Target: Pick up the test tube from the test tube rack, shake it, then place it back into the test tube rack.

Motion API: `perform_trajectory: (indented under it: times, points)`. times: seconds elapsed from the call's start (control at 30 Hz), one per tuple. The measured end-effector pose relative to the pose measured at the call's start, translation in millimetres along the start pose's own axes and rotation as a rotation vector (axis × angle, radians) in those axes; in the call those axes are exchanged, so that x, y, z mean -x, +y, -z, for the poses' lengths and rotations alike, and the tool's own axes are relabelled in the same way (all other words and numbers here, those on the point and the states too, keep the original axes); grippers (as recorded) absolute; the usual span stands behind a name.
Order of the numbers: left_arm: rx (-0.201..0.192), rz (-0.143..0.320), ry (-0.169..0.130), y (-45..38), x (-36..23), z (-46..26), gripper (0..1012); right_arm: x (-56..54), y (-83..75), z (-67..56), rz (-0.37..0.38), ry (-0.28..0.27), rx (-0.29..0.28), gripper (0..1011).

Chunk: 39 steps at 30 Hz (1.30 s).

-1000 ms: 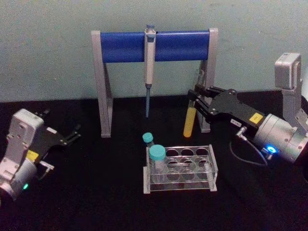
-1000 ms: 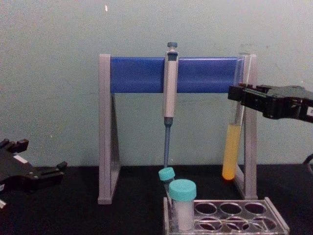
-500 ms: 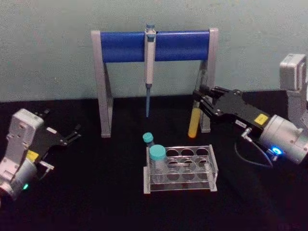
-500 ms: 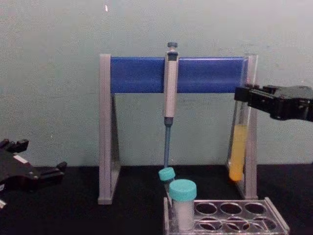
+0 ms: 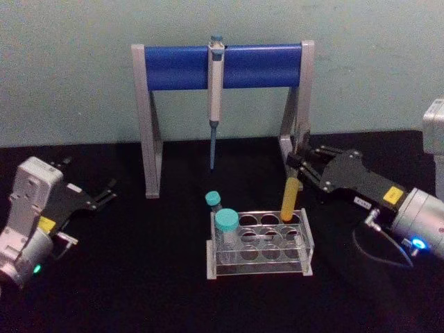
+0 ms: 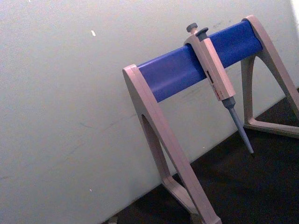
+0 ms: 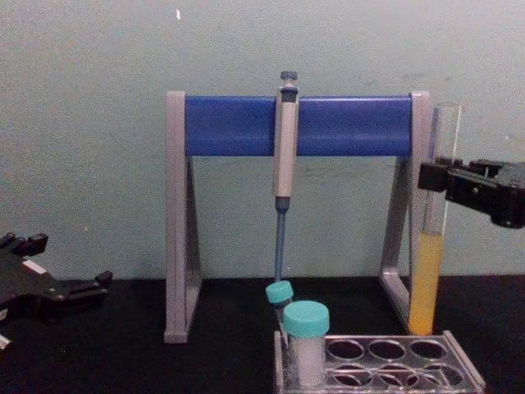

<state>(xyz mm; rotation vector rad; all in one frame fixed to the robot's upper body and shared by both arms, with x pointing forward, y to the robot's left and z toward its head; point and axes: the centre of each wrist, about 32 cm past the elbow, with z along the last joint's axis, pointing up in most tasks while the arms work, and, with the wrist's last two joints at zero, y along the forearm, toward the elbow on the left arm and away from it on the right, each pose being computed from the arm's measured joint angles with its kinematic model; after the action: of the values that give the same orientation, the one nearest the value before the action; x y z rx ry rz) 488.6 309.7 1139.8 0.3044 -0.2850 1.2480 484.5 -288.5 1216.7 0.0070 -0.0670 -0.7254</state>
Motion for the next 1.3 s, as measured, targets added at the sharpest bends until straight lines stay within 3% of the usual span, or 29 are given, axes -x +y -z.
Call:
perform_trajectory:
  times: [0.23,0.37,0.73,1.0,1.3]
  points:
    - [0.000,0.000,0.000,0.0,0.0,0.0,1001,11.5,7.1,3.1,-0.065,0.021,-0.004,229]
    - [0.000,0.000,0.000,0.0,0.0,0.0,1001,12.6,14.5,3.5,-0.083,0.026,-0.011,229]
    - [0.000,0.000,0.000,0.0,0.0,0.0,1001,-1.2,41.5,1.5,-0.059,0.017,-0.025,229]
    - [0.000,0.000,0.000,0.0,0.0,0.0,1001,-12.3,40.3,0.2,-0.003,0.008,-0.026,229]
    - [0.000,0.000,0.000,0.0,0.0,0.0,1001,-15.2,37.8,0.2,0.009,0.007,-0.028,229]
